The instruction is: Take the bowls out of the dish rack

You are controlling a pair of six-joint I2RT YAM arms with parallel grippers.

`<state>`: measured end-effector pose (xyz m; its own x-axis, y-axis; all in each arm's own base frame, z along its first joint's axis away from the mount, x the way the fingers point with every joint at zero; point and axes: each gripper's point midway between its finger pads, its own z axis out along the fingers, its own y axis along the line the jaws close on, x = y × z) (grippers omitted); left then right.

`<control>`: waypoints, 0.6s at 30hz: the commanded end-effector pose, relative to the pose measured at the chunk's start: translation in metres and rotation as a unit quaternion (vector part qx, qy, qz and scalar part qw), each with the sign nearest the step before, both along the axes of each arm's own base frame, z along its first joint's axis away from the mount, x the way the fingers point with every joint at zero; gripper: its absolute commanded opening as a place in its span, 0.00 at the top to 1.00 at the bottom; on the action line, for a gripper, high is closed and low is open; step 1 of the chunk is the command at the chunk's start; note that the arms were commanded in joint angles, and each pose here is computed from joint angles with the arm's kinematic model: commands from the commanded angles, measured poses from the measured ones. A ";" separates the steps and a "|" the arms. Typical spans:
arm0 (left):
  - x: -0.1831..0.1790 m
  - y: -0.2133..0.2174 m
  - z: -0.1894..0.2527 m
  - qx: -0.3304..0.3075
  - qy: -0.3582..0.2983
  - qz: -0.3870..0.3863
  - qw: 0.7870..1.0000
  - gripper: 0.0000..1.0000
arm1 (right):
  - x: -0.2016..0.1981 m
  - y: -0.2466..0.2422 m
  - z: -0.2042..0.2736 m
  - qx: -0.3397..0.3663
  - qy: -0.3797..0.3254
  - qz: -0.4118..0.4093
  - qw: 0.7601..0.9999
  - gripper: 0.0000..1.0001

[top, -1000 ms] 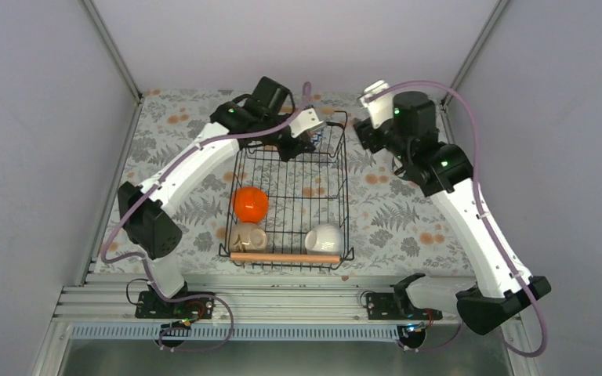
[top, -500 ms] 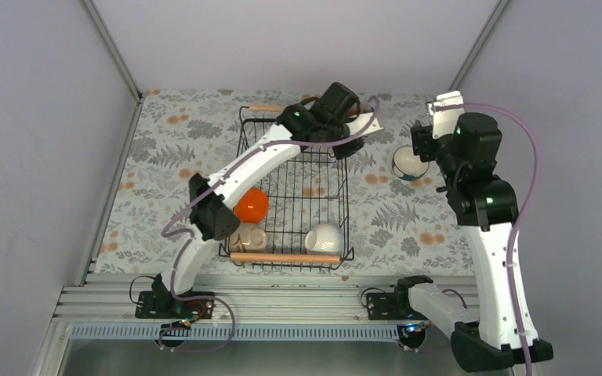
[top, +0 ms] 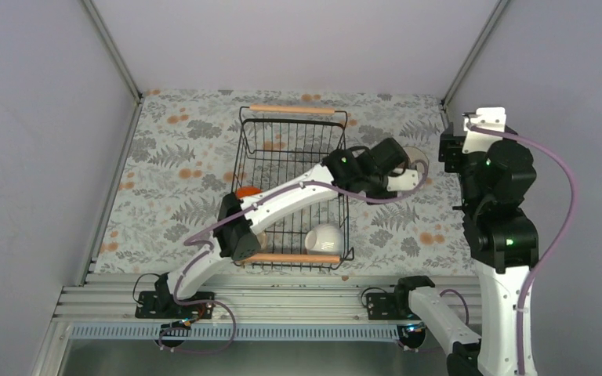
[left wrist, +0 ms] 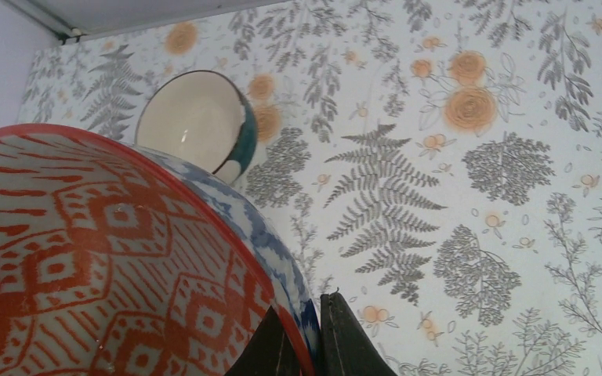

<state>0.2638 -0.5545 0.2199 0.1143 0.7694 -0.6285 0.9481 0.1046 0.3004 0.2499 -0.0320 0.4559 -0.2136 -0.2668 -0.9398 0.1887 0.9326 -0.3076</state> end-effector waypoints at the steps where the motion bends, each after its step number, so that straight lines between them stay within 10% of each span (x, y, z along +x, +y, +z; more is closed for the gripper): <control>1: -0.014 -0.005 -0.005 0.022 -0.037 -0.001 0.999 0.98 | -0.017 -0.017 0.036 0.011 -0.069 -0.044 0.997 0.20; 18: -0.065 -0.027 -0.104 0.124 -0.014 -0.083 0.989 0.98 | -0.013 -0.003 0.042 0.018 -0.086 -0.003 0.996 0.19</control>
<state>0.2209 -0.5684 0.1198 0.1902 0.8822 -0.4308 0.9535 -0.0614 0.2952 0.2373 -0.0377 0.4887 -0.0938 -0.2507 -0.9635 0.2487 0.9312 -0.2665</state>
